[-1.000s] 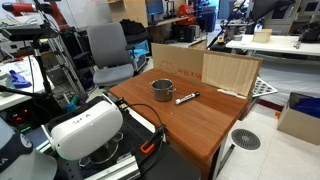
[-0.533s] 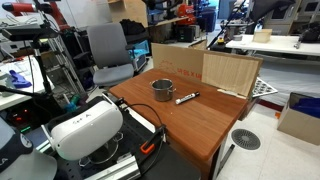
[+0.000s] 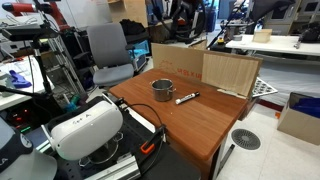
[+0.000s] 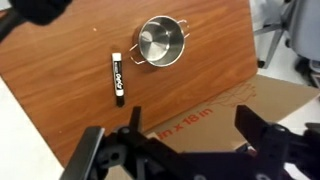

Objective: Take the marker from the table and place it in the silver pot

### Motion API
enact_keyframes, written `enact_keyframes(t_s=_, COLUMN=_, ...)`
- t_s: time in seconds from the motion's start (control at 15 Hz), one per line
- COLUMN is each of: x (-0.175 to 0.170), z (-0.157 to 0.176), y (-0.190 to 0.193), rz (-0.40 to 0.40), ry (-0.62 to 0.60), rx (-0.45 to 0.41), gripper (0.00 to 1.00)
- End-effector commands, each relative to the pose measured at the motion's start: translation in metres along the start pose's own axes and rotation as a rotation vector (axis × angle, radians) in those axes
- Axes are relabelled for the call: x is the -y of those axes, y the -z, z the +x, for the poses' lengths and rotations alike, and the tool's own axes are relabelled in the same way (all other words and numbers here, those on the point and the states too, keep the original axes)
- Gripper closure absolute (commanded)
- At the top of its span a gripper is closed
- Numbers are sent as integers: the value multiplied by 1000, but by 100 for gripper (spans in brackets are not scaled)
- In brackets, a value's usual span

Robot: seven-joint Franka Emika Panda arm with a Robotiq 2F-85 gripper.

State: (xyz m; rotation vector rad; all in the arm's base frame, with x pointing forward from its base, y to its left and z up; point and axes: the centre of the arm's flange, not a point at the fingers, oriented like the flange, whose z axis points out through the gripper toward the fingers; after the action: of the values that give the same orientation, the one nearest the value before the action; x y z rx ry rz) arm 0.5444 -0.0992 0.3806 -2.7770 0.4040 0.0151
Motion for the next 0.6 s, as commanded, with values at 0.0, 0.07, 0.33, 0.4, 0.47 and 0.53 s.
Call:
enact_keyframes(t_s=0.0, x=-12, z=33, y=-18, rz=-7, ry=-89, rx=26, gripper=0)
enact_keyframes(t_s=0.07, x=-18, z=41, y=-28, rz=-14, ry=-112, rx=42, gripper=0)
enact_keyframes(t_s=0.33, x=-32, z=65, y=-59, rz=-55, ry=-184, rx=38, gripper=0)
enact_keyframes(t_s=0.4, x=-35, z=69, y=-66, rz=-65, ry=-200, rx=34, gripper=0)
enact_keyframes(t_s=0.47, x=-38, z=75, y=-75, rz=-76, ry=-224, rx=32, gripper=0)
enact_keyframes(t_s=0.53, x=-40, z=78, y=-84, rz=-91, ry=-235, rx=22, gripper=0)
